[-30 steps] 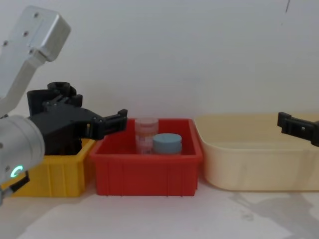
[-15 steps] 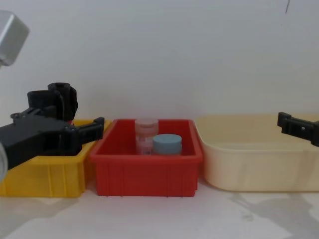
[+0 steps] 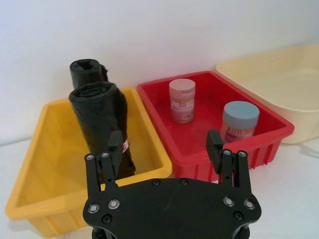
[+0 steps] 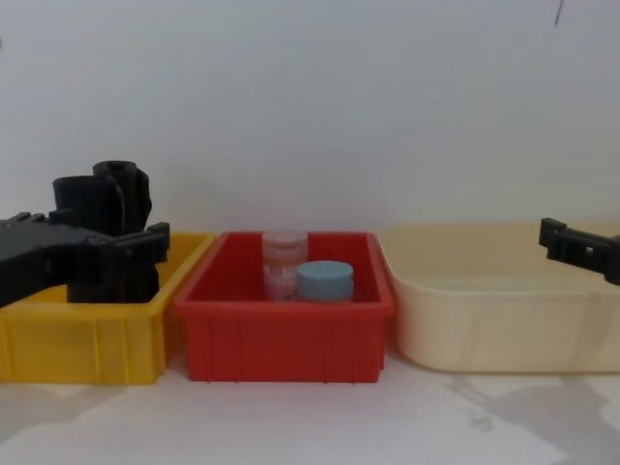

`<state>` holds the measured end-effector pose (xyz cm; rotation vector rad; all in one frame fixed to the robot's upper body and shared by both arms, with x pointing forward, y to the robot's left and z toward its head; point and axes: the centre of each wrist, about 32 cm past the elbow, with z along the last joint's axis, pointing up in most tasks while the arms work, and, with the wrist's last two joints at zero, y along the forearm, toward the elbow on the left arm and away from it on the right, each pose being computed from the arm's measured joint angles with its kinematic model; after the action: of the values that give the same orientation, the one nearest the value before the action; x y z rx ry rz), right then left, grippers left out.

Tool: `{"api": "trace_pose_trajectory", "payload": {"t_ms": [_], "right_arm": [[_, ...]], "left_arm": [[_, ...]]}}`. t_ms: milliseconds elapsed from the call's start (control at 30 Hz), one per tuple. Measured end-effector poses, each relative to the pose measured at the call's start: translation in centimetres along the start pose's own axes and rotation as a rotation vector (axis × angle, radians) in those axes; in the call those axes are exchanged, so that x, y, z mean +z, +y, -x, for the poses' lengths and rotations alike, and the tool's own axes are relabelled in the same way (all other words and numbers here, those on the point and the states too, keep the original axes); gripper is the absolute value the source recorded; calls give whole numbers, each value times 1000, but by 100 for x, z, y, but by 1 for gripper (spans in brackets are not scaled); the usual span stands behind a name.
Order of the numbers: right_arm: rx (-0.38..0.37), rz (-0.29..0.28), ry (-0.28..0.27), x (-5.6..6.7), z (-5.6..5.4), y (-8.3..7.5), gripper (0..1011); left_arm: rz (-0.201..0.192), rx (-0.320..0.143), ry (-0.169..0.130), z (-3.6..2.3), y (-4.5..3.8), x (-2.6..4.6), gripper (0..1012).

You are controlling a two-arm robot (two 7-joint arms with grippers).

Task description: Pick up the garbage bag with the one hand and transfer it to the other hand.

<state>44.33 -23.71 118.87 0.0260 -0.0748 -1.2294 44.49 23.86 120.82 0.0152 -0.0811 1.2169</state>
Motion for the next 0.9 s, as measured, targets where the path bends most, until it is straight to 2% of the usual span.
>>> {"api": "trace_pose_trajectory", "payload": {"t_ms": [167,367,900], "right_arm": [[0,0,0,0,0,0,1000],[0,0,0,0,0,0,1000],[0,0,0,0,0,0,1000]], "left_arm": [[-12,22,23,-57,-30,35,1000],[-26,46,36,-124,-73,54,1000],[-55,93,30,-285,-158,87,1000]]}}
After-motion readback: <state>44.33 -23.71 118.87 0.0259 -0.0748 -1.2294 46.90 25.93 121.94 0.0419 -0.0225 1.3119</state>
